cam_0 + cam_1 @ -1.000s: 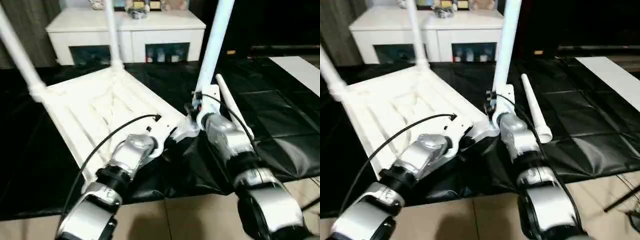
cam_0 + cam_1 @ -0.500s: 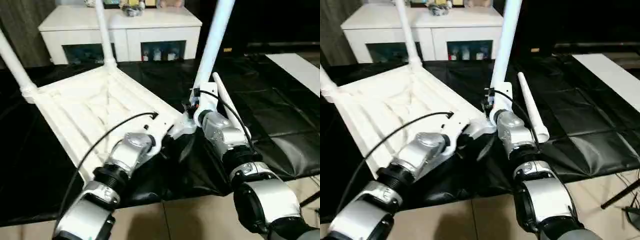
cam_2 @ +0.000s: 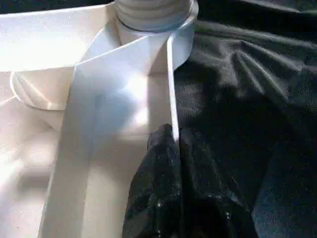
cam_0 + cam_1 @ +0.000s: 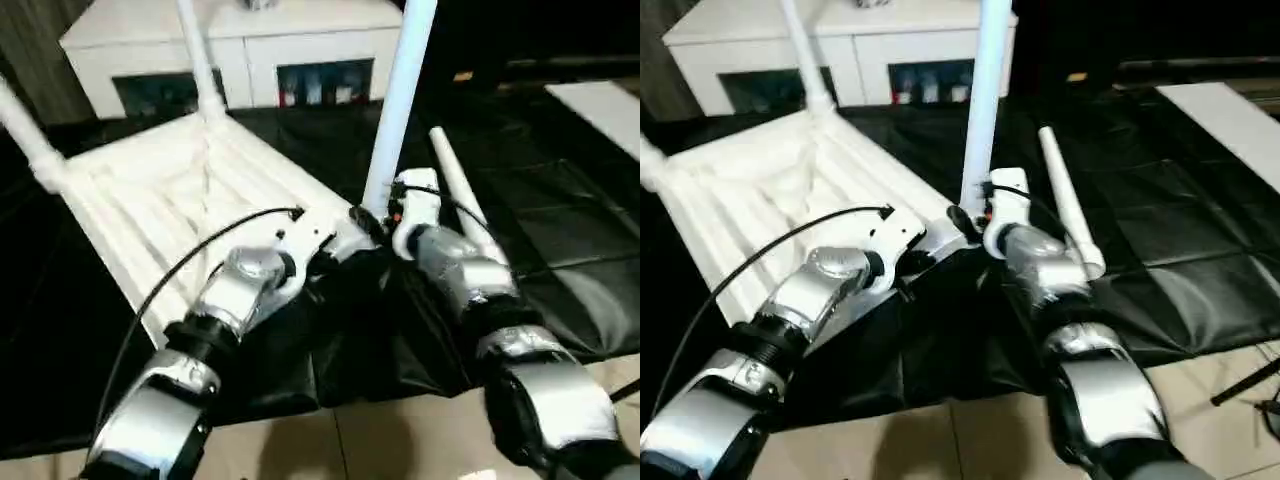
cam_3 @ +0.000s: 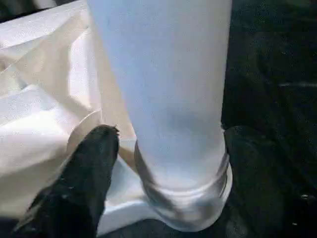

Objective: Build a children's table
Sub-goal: Rotate leg to tighten

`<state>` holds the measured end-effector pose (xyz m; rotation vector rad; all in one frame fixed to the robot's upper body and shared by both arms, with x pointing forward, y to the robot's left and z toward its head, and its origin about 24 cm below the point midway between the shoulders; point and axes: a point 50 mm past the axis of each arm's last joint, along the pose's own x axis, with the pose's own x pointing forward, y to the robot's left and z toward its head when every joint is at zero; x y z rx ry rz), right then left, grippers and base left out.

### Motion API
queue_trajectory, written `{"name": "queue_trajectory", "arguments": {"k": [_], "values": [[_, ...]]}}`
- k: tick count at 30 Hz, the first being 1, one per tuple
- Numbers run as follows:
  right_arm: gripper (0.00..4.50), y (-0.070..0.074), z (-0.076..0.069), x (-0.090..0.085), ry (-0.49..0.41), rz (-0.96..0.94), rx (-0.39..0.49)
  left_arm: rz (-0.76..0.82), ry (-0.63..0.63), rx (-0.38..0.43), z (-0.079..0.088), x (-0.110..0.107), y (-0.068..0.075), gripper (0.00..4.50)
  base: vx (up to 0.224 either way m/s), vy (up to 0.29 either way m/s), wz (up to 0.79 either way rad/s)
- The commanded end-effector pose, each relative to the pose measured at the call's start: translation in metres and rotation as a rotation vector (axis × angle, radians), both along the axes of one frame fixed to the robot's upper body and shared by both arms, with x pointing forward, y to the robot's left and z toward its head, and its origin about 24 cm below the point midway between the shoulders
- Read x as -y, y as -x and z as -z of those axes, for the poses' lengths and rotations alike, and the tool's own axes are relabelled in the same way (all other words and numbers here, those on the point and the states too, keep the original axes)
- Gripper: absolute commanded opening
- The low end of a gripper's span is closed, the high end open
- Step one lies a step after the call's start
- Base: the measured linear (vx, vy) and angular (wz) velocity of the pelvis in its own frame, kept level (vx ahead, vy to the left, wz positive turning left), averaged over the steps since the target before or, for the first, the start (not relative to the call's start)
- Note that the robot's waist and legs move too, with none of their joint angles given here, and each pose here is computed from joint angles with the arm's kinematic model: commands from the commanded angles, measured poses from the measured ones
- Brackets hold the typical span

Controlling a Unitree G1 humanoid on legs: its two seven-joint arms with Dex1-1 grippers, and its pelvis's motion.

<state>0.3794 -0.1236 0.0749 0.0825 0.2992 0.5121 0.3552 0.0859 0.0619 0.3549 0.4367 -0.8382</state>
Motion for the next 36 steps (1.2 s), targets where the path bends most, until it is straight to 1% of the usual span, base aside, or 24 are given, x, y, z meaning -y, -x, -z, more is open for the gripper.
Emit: {"name": "queue_trajectory", "arguments": {"k": [1, 2, 3, 4, 5, 6, 9, 12, 13, 14, 15, 19, 20, 21, 30, 31, 34, 36], "values": [[3.98, 0.004, -0.007, 0.003, -0.014, -0.082, 0.037, 0.06, -0.007, 0.034, -0.003, -0.004, 0.0, 0.0, 0.0, 0.0, 0.0], [3.98, 0.006, -0.009, 0.005, -0.018, -0.106, 0.054, 0.076, -0.015, 0.031, -0.003, -0.005, 0.001, 0.0, 0.0, 0.0, 0.0], [4.2, 0.016, -0.012, 0.014, -0.044, -0.208, 0.081, 0.153, -0.034, 0.021, -0.002, -0.01, 0.005, 0.0, 0.0, 0.0, 0.0], [4.26, 0.016, -0.012, 0.014, -0.044, -0.208, 0.081, 0.153, -0.034, 0.021, -0.002, -0.01, 0.005, 0.0, 0.0, 0.0, 0.0], [4.29, 0.021, -0.013, 0.017, -0.052, -0.25, 0.087, 0.185, -0.037, 0.016, -0.001, -0.012, 0.007, 0.0, 0.0, 0.0, 0.0], [4.35, 0.025, -0.012, 0.022, -0.026, -0.295, 0.094, 0.22, -0.027, 0.01, -0.003, -0.013, 0.01, 0.0, 0.0, 0.0, 0.0], [4.44, 0.039, -0.008, 0.038, 0.065, -0.412, 0.103, 0.336, -0.015, 0.043, -0.007, -0.018, 0.017, 0.0, 0.0, 0.0, 0.0], [4.44, 0.047, -0.006, 0.045, 0.116, -0.483, 0.101, 0.363, 0.0, 0.041, -0.009, -0.023, 0.021, 0.0, 0.0, 0.0, 0.0], [4.44, 0.047, -0.006, 0.045, 0.116, -0.483, 0.101, 0.363, 0.0, 0.041, -0.009, -0.023, 0.021, 0.0, 0.0, 0.0, 0.0], [4.44, 0.05, -0.005, 0.047, 0.135, -0.52, 0.093, 0.387, 0.011, 0.029, -0.01, -0.025, 0.024, 0.0, 0.0, 0.0, 0.0], [4.44, 0.056, -0.005, 0.049, 0.152, -0.575, 0.077, 0.435, 0.034, 0.008, -0.011, -0.028, 0.032, 0.0, 0.0, 0.0, 0.0], [4.44, 0.059, -0.004, 0.048, 0.16, -0.598, 0.08, 0.477, 0.045, -0.007, -0.011, -0.031, 0.04, 0.0, 0.0, 0.0, 0.0], [4.44, 0.06, -0.002, 0.045, 0.173, -0.623, 0.08, 0.499, 0.057, -0.022, -0.01, -0.031, 0.045, 0.0, 0.0, 0.0, 0.0], [4.44, 0.06, 0.0, 0.043, 0.182, -0.636, 0.079, 0.508, 0.063, -0.027, -0.01, -0.031, 0.047, 0.0, 0.0, 0.0, 0.0], [4.44, 0.059, 0.004, 0.037, 0.225, -0.689, 0.077, 0.504, 0.055, -0.028, -0.011, -0.032, 0.05, 0.0, 0.0, 0.0, 0.0], [4.27, 0.059, 0.004, 0.036, 0.224, -0.692, 0.076, 0.504, 0.054, -0.029, -0.011, -0.032, 0.05, 0.0, 0.0, 0.0, 0.0], [4.16, 0.059, 0.005, 0.035, 0.228, -0.706, 0.076, 0.499, 0.047, -0.028, -0.011, -0.033, 0.049, 0.0, 0.0, 0.0, 0.0], [3.98, 0.059, 0.005, 0.035, 0.23, -0.707, 0.077, 0.497, 0.046, -0.027, -0.012, -0.033, 0.049, 0.0, 0.0, 0.0, 0.0]]}}
